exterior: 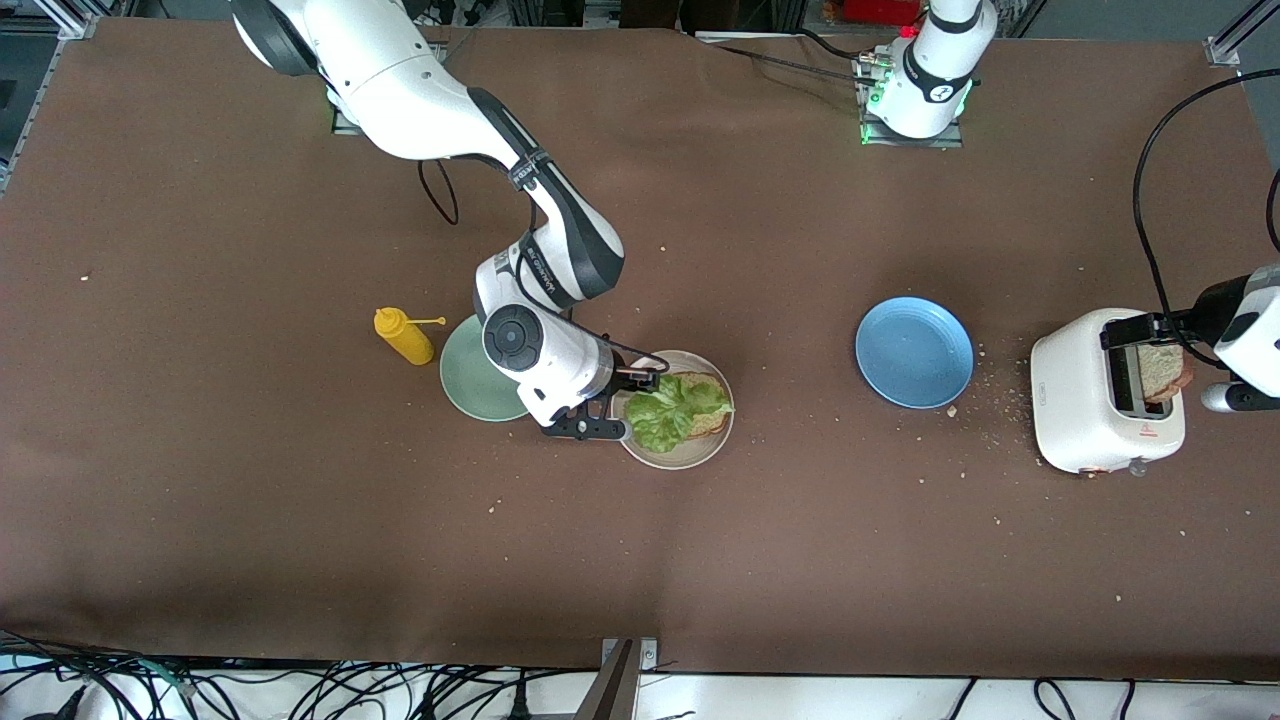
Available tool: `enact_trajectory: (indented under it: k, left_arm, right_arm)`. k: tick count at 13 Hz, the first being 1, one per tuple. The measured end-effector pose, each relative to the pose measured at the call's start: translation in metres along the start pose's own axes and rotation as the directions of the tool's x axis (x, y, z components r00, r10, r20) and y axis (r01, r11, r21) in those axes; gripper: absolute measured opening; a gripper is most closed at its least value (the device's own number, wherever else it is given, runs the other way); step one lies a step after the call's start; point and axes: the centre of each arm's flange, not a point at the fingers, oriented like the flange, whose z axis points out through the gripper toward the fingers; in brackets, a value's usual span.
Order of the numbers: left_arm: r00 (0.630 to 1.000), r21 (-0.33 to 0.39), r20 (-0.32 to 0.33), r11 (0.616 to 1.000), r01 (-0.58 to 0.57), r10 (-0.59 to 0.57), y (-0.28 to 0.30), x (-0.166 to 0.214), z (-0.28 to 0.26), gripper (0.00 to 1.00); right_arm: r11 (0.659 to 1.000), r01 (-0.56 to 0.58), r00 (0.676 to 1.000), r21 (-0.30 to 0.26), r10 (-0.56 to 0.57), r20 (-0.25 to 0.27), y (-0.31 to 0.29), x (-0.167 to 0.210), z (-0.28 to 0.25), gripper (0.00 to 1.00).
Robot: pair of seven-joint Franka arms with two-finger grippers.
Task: Make sandwich in beige plate with both arms
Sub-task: 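Withdraw the right gripper while the left gripper grasps the second bread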
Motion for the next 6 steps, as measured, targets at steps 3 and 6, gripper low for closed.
enact_trajectory:
  k: [3, 6]
  left_arm:
    - [0.999, -0.006, -0.012, 0.999, 0.032, -0.032, -0.025, 0.0, 0.002, 1.0]
    - [0.999, -0.008, -0.041, 1.0, 0.004, -0.004, -0.054, 0.003, 0.016, 1.0]
  right_arm:
    - [0.992, 0.029, 0.999, -0.122, -0.033, -0.035, 0.02, 0.014, -0.061, 1.0]
    - [0.978, 0.001, 0.996, -0.208, -0.02, -0.088, 0.044, 0.022, -0.152, 1.0]
